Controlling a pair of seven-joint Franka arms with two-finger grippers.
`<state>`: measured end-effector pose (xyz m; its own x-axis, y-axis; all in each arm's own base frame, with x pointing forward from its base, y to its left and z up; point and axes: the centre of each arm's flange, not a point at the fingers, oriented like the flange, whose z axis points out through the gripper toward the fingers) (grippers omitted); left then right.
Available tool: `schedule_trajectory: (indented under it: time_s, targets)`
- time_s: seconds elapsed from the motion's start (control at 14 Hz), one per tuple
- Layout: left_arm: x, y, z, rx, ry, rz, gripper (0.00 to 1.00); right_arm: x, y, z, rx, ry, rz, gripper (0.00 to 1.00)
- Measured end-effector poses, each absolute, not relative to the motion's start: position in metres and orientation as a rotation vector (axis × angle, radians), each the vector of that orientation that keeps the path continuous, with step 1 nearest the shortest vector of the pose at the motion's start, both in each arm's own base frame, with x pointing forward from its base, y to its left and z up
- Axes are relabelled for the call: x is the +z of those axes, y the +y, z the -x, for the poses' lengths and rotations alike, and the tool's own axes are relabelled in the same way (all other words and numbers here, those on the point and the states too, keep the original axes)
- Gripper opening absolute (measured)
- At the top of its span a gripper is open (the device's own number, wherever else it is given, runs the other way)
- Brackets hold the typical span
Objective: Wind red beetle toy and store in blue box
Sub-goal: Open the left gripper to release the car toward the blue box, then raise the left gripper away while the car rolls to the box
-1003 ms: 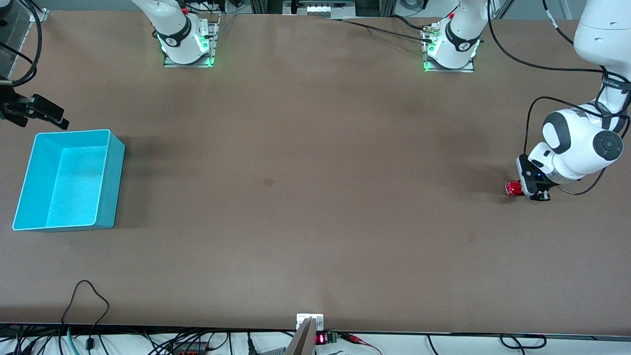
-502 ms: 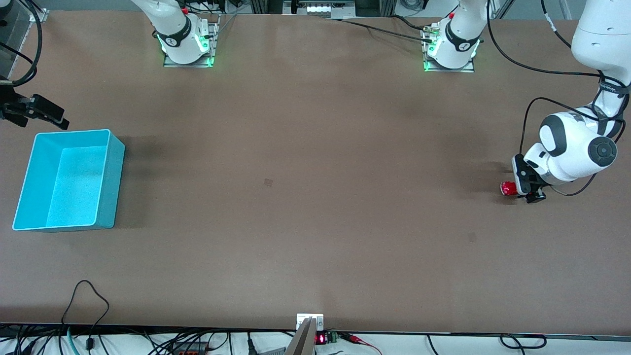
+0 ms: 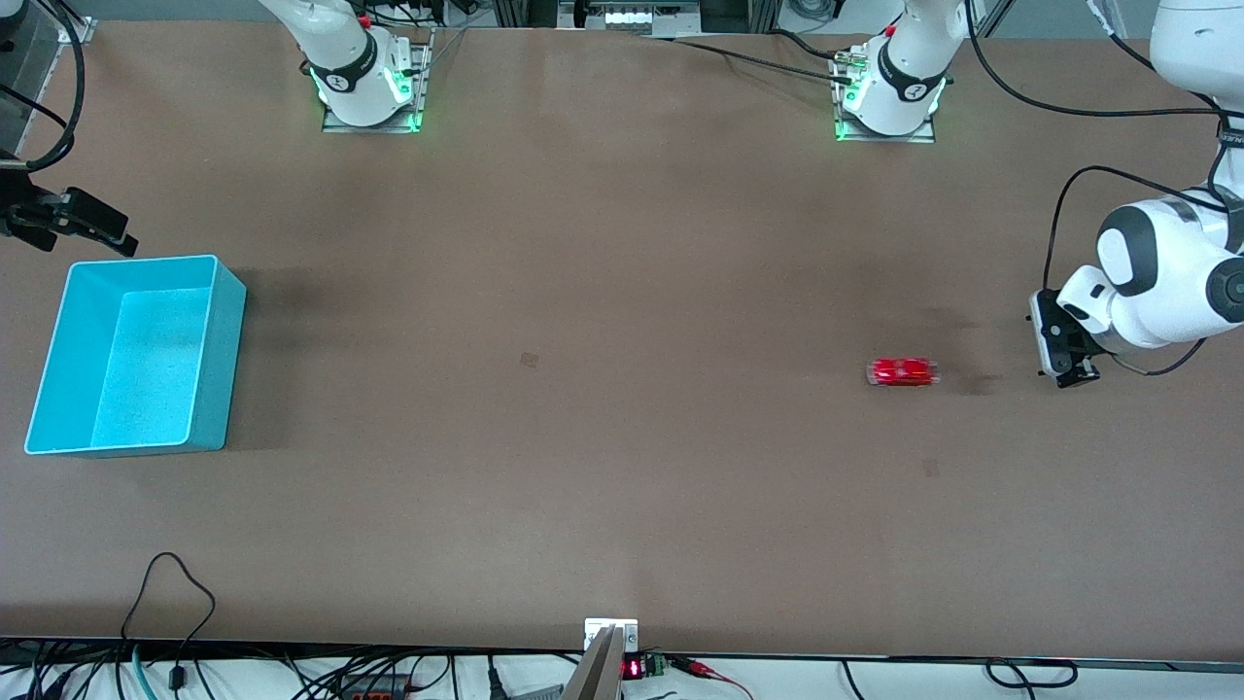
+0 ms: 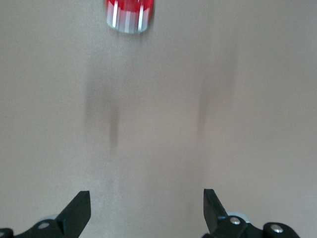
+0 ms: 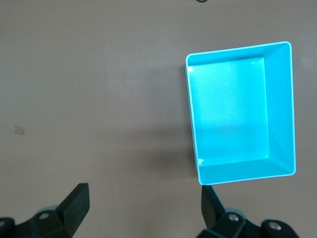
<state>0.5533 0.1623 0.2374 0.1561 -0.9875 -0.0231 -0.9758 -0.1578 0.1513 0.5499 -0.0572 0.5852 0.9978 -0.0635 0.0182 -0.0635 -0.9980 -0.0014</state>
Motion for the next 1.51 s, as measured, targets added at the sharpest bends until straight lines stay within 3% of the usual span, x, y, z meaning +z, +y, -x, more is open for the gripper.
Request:
schedule_trajectory:
  time_s: [1.22, 1.51]
  targets:
    - [0.366, 0.110, -0.549, -0.385, -1.429, -2.634, 1.00, 0.577, -0.061, -0.552, -0.004, 0.111, 3.138, 1.00]
    - [0.428, 0.073, -0.555, -0.424, -1.289, -2.783, 1.00, 0.574, -0.059, -0.554, 0.004, 0.107, 3.138, 1.00]
